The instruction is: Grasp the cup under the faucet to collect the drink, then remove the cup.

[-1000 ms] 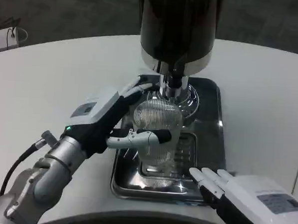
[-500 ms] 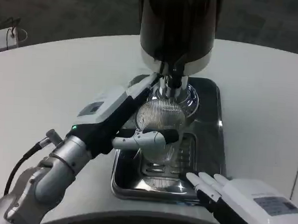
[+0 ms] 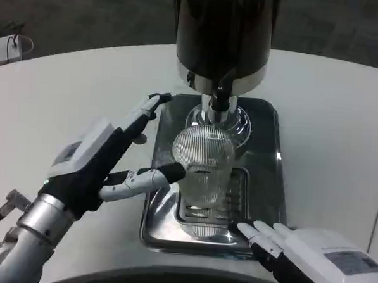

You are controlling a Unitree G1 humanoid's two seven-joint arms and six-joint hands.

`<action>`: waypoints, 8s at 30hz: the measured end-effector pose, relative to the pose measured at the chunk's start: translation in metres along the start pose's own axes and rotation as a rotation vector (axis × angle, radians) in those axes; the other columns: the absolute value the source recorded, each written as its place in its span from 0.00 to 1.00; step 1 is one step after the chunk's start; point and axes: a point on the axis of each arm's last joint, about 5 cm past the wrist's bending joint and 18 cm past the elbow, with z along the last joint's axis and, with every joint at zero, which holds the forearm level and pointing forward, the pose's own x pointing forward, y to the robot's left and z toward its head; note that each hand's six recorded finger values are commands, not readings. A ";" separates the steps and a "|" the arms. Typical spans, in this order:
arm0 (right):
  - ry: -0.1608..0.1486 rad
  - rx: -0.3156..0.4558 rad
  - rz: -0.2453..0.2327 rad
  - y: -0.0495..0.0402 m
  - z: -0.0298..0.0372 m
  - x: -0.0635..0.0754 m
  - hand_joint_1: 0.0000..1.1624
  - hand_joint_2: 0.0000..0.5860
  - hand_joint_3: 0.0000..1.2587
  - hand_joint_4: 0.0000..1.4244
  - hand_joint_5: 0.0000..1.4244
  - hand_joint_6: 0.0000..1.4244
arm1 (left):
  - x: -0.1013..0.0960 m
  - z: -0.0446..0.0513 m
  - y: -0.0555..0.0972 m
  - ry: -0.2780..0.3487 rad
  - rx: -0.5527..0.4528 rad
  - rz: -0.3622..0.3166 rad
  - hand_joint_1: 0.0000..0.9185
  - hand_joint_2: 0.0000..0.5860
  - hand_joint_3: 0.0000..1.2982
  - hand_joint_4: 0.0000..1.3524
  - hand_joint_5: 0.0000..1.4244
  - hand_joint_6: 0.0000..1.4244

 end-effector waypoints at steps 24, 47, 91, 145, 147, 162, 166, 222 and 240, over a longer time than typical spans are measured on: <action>-0.014 0.008 0.004 0.0006 0.0021 0.002 0.41 0.77 0.04 0.00 0.00 0.00 | 0.022 0.0569 0.051 -0.261 -0.283 -0.075 0.00 0.10 0.08 0.06 0.16 0.19; -0.014 0.045 -0.005 0.0033 0.0056 -0.003 0.41 0.77 0.04 0.00 0.00 0.00 | 0.056 0.0776 0.063 -0.285 -0.174 -0.301 0.00 0.08 0.06 0.01 0.11 0.15; 0.075 0.664 -0.293 0.0210 -0.0352 0.013 0.62 0.44 0.00 0.00 0.03 0.06 | 0.076 0.0904 0.049 -0.368 0.149 -0.430 0.00 0.00 0.00 0.00 0.00 0.05; -0.047 0.835 -0.442 0.0401 -0.0346 0.136 0.72 0.33 0.00 0.00 0.01 0.03 | 0.069 0.0908 0.059 -0.337 0.146 -0.405 0.00 0.00 0.00 0.00 0.00 0.05; -0.050 0.837 -0.440 0.0392 -0.0344 0.139 0.72 0.33 0.00 0.00 0.01 0.03 | 0.068 0.0903 0.060 -0.337 0.145 -0.396 0.00 0.00 0.00 0.00 0.00 0.05; -0.068 0.864 -0.430 0.0364 -0.0347 0.145 0.72 0.33 0.00 0.00 0.01 0.03 | 0.050 0.0751 0.062 -0.312 0.052 -0.245 0.00 0.02 0.01 0.00 0.03 0.10; -0.071 0.865 -0.428 0.0364 -0.0352 0.146 0.72 0.33 0.00 0.00 0.01 0.04 | 0.045 0.0712 0.061 -0.314 0.019 -0.202 0.00 0.03 0.03 0.00 0.04 0.11; -0.144 0.898 -0.417 0.0444 -0.0137 0.172 0.70 0.36 0.00 0.01 0.05 0.06 | -0.036 0.0368 0.070 -0.070 -0.089 -0.010 0.00 0.09 0.11 0.06 0.13 0.18; -0.101 0.911 -0.491 0.0470 -0.0023 0.181 0.71 0.36 0.07 0.12 0.17 0.12 | -0.037 0.0355 0.071 -0.039 -0.095 -0.026 0.00 0.09 0.12 0.06 0.12 0.17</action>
